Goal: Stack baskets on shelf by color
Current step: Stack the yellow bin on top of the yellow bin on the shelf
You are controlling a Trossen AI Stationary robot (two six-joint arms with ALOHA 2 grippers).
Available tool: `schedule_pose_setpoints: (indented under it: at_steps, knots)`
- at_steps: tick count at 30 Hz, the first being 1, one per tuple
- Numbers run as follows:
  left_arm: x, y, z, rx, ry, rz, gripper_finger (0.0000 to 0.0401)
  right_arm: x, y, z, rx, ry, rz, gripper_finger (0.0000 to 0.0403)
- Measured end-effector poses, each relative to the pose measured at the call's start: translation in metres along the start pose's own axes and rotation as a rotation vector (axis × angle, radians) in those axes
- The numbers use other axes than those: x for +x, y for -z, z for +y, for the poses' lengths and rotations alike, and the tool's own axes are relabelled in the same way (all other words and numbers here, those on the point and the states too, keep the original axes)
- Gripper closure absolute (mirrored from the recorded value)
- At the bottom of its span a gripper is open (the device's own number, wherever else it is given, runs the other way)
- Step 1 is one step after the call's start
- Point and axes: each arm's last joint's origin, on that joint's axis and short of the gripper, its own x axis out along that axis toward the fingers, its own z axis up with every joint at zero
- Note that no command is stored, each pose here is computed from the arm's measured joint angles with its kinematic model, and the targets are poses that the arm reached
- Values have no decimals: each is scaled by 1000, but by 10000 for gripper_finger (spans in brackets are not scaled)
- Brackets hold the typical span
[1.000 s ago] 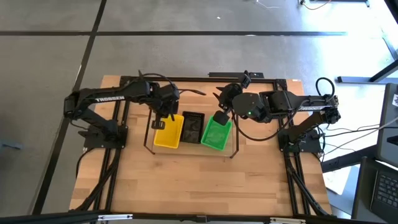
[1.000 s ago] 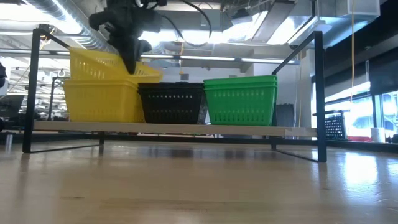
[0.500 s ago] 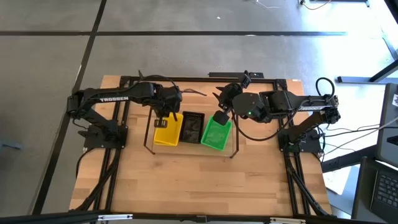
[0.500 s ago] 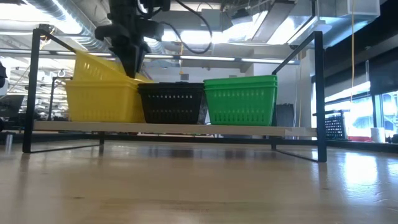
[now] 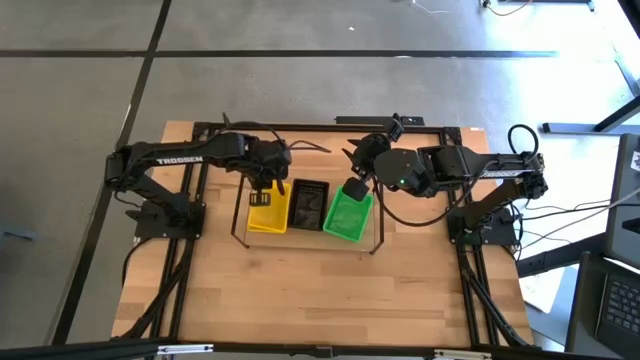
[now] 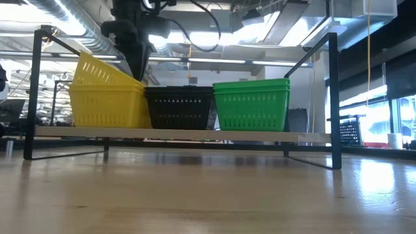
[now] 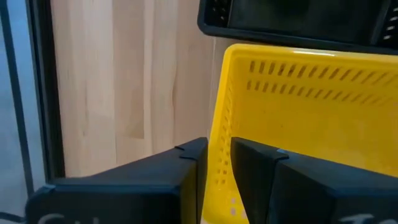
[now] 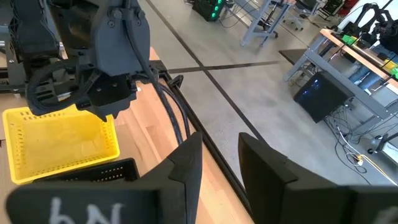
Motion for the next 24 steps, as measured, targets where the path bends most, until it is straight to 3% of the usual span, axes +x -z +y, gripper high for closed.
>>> schedule_pose_setpoints:
  at_steps: [6, 12, 16, 24]
  knots:
    - [-27, -9, 0, 17, -1, -30, 341, 0, 0, 0, 0, 1, 0, 298]
    - [-50, 0, -5, 20, 34, 86, 353, 0, 0, -1, 4, 1, 0, 298]
    - [-51, 5, -9, -1, 104, 131, 393, 0, 0, -1, 5, 1, 0, 298]
    - [-39, 8, -16, 1, 152, 160, 400, 0, 0, -1, 1, 8, -1, 298]
